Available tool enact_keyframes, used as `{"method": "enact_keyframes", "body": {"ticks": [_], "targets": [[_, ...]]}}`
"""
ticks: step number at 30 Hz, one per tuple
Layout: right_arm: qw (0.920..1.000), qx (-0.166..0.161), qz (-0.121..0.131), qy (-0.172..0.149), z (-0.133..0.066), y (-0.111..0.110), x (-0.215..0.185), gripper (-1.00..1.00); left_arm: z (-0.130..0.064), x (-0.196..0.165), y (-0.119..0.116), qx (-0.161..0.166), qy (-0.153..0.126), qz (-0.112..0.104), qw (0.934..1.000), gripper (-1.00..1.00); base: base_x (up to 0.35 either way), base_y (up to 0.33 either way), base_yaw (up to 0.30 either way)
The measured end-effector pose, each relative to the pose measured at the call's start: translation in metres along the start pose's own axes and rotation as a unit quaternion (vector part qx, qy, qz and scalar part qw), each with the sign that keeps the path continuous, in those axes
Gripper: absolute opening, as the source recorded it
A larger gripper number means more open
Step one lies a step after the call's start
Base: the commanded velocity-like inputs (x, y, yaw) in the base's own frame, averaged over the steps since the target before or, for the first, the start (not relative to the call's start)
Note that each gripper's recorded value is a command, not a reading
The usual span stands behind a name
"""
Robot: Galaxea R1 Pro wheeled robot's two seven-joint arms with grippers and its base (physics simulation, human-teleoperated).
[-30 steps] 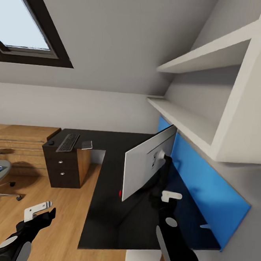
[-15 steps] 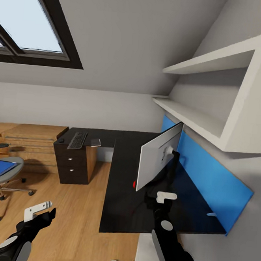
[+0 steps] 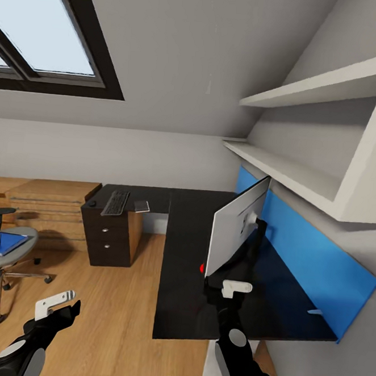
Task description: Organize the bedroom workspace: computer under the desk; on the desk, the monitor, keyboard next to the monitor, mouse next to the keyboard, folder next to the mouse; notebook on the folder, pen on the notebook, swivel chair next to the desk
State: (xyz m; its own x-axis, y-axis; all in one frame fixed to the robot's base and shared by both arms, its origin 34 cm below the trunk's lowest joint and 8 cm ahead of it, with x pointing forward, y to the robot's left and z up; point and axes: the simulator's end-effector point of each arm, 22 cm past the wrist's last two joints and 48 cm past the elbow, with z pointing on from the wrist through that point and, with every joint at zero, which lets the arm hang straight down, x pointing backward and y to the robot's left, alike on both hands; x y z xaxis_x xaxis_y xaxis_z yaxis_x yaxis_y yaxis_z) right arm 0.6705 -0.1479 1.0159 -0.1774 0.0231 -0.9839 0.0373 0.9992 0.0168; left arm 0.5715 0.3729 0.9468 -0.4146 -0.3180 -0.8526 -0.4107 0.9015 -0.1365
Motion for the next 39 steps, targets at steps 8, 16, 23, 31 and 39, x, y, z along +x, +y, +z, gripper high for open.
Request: {"method": "enact_keyframes", "body": {"ticks": [8,16,23,31,39], "targets": [[1.0,0.0,0.0,-0.001,0.0,0.0,0.0,1.0,0.0,0.0,0.0,0.001,0.0,0.0,1.0,1.0,0.08,0.058,0.0],[0.998,0.042,0.014,-0.044,-0.002,-0.02,-0.016,1.0,0.0,0.0,-0.001,0.001,0.0,0.0,1.0,1.0,0.163,0.02,0.0],[0.9962,0.056,0.02,-0.065,-0.004,-0.026,-0.025,1.0,0.0,0.0,-0.001,0.001,0.0,0.0,1.0,1.0,0.129,0.001,0.0],[0.996,0.057,0.021,-0.066,-0.004,-0.026,-0.025,1.0,0.0,0.0,-0.001,0.001,0.0,0.0,1.0,1.0,0.154,0.048,0.0],[0.996,0.056,0.02,-0.066,-0.004,-0.026,-0.025,1.0,0.0,0.0,-0.001,0.001,-0.001,0.0,1.0,1.0,0.119,0.021,0.0]]}}
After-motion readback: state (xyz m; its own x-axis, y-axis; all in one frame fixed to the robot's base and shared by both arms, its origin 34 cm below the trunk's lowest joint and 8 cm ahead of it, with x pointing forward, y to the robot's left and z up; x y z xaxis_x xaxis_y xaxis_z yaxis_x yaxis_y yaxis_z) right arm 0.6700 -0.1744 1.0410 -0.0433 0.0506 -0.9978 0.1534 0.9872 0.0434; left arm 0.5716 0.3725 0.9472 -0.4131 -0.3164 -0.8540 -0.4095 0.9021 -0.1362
